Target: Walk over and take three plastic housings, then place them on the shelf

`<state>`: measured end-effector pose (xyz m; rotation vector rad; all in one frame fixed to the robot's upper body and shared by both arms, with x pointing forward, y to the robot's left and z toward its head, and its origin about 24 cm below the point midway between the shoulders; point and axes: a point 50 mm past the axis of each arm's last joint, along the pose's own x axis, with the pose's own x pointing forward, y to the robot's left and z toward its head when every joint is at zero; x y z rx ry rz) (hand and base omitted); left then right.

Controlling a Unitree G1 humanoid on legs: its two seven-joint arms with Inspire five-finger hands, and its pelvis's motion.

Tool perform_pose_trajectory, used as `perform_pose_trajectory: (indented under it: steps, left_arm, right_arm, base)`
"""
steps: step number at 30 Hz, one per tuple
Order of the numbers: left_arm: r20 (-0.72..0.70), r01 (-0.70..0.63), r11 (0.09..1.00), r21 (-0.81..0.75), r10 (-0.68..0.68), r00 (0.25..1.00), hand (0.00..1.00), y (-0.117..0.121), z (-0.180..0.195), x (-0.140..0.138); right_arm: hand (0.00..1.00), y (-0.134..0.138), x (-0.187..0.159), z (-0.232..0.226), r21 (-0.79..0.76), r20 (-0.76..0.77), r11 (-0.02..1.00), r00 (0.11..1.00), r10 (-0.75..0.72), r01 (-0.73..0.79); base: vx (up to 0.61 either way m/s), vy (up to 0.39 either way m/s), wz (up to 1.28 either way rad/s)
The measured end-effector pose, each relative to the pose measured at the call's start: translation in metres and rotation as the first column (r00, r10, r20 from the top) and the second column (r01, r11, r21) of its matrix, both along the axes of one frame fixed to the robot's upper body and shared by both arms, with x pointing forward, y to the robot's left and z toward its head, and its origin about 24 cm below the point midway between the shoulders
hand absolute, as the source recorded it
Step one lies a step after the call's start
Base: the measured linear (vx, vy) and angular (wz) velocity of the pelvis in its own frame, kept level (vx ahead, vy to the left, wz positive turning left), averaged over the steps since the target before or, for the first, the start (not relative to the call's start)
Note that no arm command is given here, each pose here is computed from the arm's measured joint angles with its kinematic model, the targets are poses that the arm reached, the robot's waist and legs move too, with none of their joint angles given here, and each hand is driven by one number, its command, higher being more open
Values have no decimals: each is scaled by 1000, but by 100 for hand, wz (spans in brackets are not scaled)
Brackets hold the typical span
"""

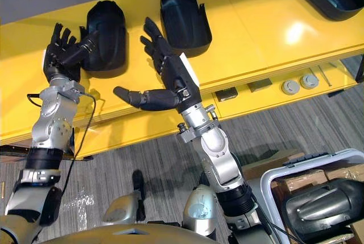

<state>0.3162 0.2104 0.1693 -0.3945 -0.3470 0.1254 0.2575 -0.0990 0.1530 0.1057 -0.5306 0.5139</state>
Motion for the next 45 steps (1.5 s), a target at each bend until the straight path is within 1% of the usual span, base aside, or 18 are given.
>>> perform_pose_trajectory:
  steps: [1,3,4,6,8,11,14,18,21,26,30,31,33,37,40,42,43,45]
  left_arm:
    - [21,25,1000,-1,-25,999,100,-2,2,-3]
    - [79,106,994,-17,-104,991,100,-7,8,-12]
    - [127,150,989,5,-150,981,100,-11,15,-20]
    - [159,154,987,36,-157,975,100,-12,19,-27]
    - [148,82,991,103,-97,984,100,-7,15,-34]
    - [106,-84,982,168,67,992,100,16,1,-45]
    - [74,-171,965,201,159,985,100,31,-12,-58]
    - [-18,-174,956,235,184,983,100,24,-41,-80]
    - [-120,-134,971,200,160,980,100,16,-68,-92]
    - [-194,-103,978,180,138,971,100,10,-87,-104]
    - [-154,-78,923,376,146,977,100,2,-85,-106]
    - [-129,-78,886,457,153,980,100,-1,-83,-106]
    - [-114,-67,851,522,147,983,100,-4,-81,-106]
    - [-116,-19,786,617,115,986,100,-14,-83,-103]
    - [-127,-15,746,665,133,983,100,-15,-88,-99]
    - [-135,-37,725,687,178,975,100,-13,-94,-95]
    - [-137,-44,718,695,191,972,100,-12,-95,-95]
    - [-155,-44,714,699,211,965,100,-12,-100,-95]
  right_arm:
    - [100,-3,1,-3,-7,-11,1000,1000,-10,10]
    - [100,-12,4,-12,-93,-22,994,998,-59,57]
    - [100,-18,6,-15,-163,-14,982,995,-99,95]
    - [100,-28,8,-14,-218,6,966,990,-142,140]
    - [100,-37,11,-14,-236,8,953,981,-193,189]
    - [100,-60,17,-14,-219,-9,929,952,-307,298]
    - [100,-76,21,-17,-218,-40,904,922,-385,368]
    - [100,-89,27,-25,-268,-94,873,891,-444,407]
    - [100,-98,38,-31,-277,-148,842,846,-513,462]
    - [100,-105,54,-15,-235,-127,811,810,-572,536]
    - [100,-101,64,2,-213,-54,798,808,-586,564]
    - [100,-99,64,4,-210,-32,801,814,-579,561]
    - [100,-95,63,3,-212,-22,808,824,-567,550]
    - [100,-93,57,-6,-214,-24,816,832,-554,537]
    - [100,-94,35,-18,-209,-20,822,838,-545,530]
    - [100,-93,12,-24,-213,30,819,842,-539,532]
    - [100,-93,8,-24,-204,40,823,844,-535,531]
    - [100,-95,-9,-23,-172,85,807,825,-559,565]
  base:
    - [0,0,0]
    - [52,-2,6]
    - [68,-4,4]
    - [30,-2,0]
    - [0,0,0]
    - [-7,-13,3]
    - [-21,-13,5]
    - [5,2,12]
    - [11,1,20]
    - [-5,4,16]
    - [4,9,8]
    - [4,6,5]
    - [3,5,2]
    - [4,4,-3]
    - [11,5,-15]
    - [-1,3,-26]
    - [-5,2,-26]
    - [-8,-1,-25]
